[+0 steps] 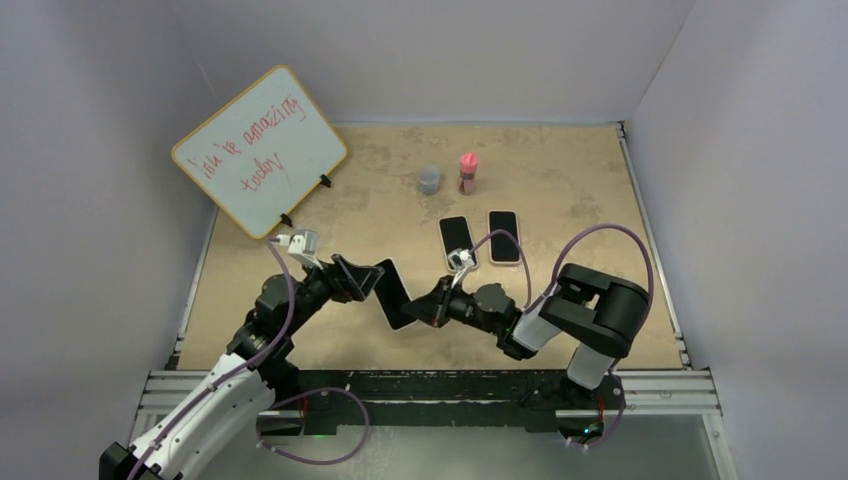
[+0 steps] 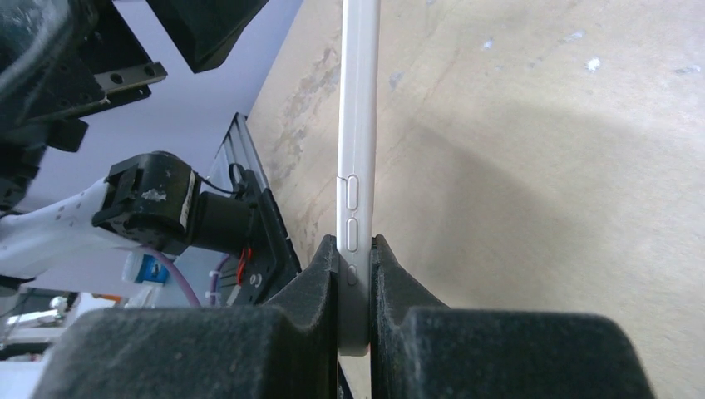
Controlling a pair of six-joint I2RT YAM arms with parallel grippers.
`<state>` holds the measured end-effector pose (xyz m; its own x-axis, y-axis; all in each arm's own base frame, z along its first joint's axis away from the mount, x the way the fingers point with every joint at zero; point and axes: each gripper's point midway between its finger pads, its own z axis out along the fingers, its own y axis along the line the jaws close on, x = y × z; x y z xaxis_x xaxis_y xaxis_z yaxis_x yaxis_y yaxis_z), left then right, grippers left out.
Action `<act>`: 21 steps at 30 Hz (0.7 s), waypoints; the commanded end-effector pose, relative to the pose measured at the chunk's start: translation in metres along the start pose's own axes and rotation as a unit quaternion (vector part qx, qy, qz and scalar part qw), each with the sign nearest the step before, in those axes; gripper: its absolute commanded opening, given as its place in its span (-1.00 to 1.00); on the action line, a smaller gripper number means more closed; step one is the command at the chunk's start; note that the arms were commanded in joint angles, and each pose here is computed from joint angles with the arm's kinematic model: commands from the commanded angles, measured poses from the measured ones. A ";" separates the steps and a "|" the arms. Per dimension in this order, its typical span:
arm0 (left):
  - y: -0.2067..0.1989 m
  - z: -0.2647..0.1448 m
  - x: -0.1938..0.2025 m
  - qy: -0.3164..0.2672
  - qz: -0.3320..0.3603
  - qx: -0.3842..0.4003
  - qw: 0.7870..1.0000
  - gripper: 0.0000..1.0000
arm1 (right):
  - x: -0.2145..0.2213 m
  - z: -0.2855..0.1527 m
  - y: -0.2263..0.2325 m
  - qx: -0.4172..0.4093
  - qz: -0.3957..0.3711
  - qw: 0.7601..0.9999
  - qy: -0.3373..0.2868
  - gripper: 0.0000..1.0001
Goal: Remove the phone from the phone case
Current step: Pick up the phone at the center of the board.
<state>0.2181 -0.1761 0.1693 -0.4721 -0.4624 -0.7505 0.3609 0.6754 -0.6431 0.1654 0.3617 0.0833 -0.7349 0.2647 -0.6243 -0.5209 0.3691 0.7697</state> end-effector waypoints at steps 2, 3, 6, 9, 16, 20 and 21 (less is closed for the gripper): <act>-0.005 -0.001 0.007 -0.014 -0.011 0.039 0.999 0.71 | -0.061 -0.022 0.062 -0.176 0.018 0.981 -0.082 -1.00; -0.007 -0.001 0.009 -0.013 -0.012 0.050 0.999 0.71 | -0.061 -0.024 0.064 -0.181 0.016 0.980 -0.078 -1.00; -0.009 0.000 0.011 -0.009 -0.019 0.058 0.998 0.71 | -0.063 -0.029 0.076 -0.201 -0.001 0.977 -0.072 -1.00; -0.009 0.002 0.012 -0.005 -0.021 0.058 0.998 0.71 | -0.072 -0.036 0.086 -0.217 -0.009 0.973 -0.081 -1.00; -0.012 0.005 0.017 0.006 -0.056 0.063 0.996 0.70 | -0.090 -0.051 0.105 -0.246 -0.017 0.964 -0.095 -1.00; -0.027 0.003 0.014 -0.001 -0.081 0.102 0.991 0.68 | -0.100 -0.059 0.116 -0.253 -0.031 0.961 -0.108 -1.00; -0.031 0.002 0.013 -0.003 -0.084 0.113 0.990 0.67 | -0.102 -0.059 0.118 -0.251 -0.037 0.961 -0.108 -1.00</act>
<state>0.2085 -0.1941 0.1536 -0.5441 -0.5130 -0.6640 0.3791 0.5557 -0.7400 0.1647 0.3364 0.1480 -0.7725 0.2920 -0.5639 -0.5443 0.1528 0.8248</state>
